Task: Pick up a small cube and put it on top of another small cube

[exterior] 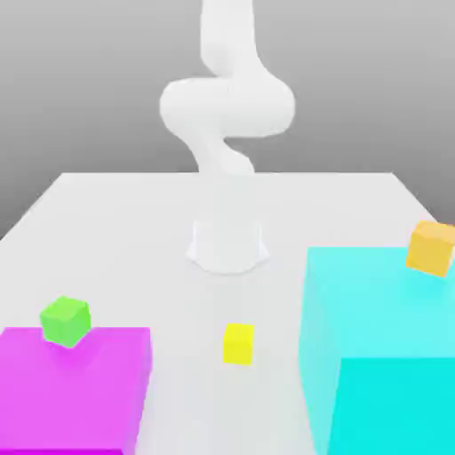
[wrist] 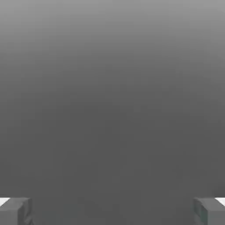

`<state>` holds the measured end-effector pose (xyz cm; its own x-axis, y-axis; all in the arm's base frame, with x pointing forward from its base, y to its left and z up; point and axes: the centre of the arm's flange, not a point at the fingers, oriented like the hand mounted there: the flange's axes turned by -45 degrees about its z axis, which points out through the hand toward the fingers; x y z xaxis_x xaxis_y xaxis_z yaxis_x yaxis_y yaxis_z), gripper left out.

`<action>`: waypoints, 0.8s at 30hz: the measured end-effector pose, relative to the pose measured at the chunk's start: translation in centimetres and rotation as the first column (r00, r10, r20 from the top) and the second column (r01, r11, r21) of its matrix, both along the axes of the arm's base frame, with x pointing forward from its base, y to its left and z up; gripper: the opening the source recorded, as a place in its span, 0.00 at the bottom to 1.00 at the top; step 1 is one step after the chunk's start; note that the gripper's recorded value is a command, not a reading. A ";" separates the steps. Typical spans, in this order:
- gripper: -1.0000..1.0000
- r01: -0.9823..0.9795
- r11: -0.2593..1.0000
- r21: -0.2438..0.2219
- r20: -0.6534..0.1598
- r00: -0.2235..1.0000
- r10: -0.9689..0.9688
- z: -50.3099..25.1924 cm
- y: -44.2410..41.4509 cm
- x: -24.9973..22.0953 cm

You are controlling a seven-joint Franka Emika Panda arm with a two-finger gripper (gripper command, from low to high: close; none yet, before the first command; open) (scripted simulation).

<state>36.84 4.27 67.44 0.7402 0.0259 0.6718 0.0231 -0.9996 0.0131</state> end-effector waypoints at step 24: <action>0.50 -0.345 0.937 -0.055 -0.636 0.735 0.234 -45.2 26.4 -15.6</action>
